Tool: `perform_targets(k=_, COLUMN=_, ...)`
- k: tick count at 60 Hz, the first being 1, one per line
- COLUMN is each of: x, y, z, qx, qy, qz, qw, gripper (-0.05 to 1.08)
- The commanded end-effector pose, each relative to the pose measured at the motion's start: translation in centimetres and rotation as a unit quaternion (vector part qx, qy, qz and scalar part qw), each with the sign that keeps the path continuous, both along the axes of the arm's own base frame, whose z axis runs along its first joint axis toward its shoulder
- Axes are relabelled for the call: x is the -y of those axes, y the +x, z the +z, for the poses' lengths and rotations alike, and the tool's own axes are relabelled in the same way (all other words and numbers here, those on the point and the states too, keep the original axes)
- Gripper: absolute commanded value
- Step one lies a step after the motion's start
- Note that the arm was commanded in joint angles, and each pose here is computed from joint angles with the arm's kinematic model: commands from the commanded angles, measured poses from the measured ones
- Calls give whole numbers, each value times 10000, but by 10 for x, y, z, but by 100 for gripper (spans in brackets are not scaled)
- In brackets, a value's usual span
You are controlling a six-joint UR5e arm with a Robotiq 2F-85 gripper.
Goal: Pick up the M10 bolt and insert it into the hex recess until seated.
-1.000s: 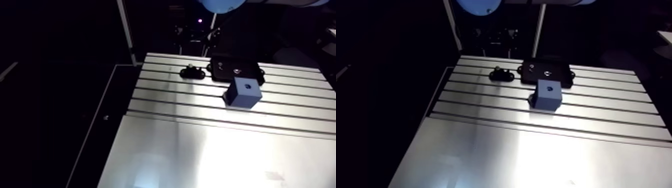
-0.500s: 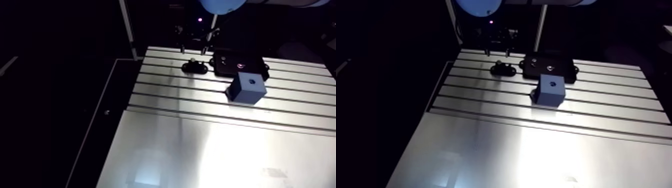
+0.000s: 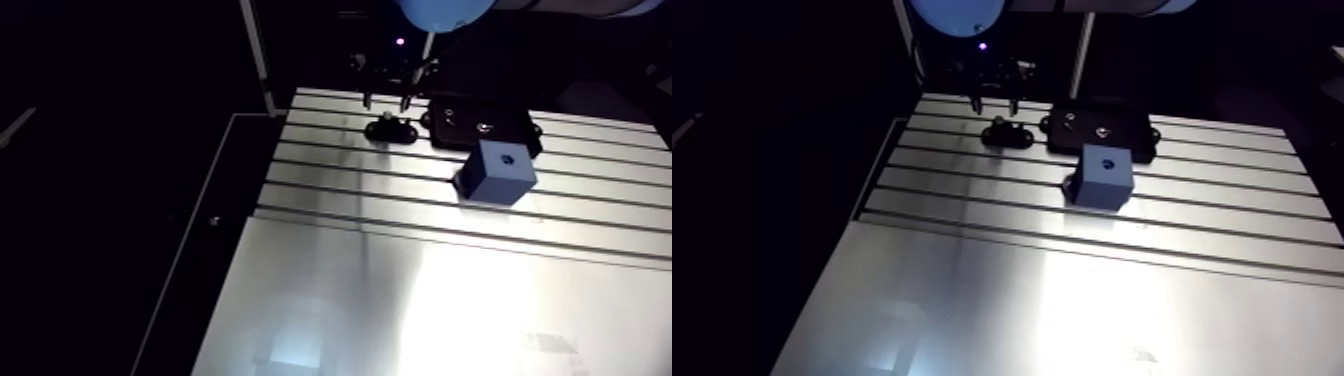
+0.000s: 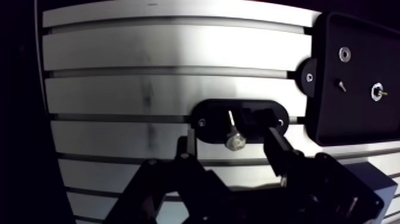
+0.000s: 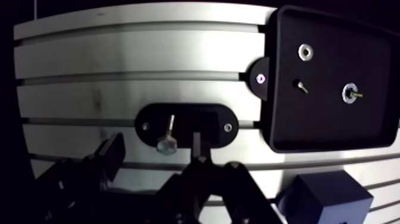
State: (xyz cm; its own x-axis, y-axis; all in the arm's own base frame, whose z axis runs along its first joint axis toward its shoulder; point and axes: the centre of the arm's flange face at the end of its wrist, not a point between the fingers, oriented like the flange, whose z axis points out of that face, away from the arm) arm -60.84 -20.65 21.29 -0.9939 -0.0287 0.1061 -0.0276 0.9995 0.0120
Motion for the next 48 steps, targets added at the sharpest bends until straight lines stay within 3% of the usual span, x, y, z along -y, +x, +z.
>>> perform_targets(k=1, x=1, y=1, z=-2, qx=21, qy=2, qz=-18, qw=10000, gripper=36)
perform_targets(k=48, x=1, y=0, z=-14, qx=42, qy=20, qz=-15, qw=10000, gripper=44)
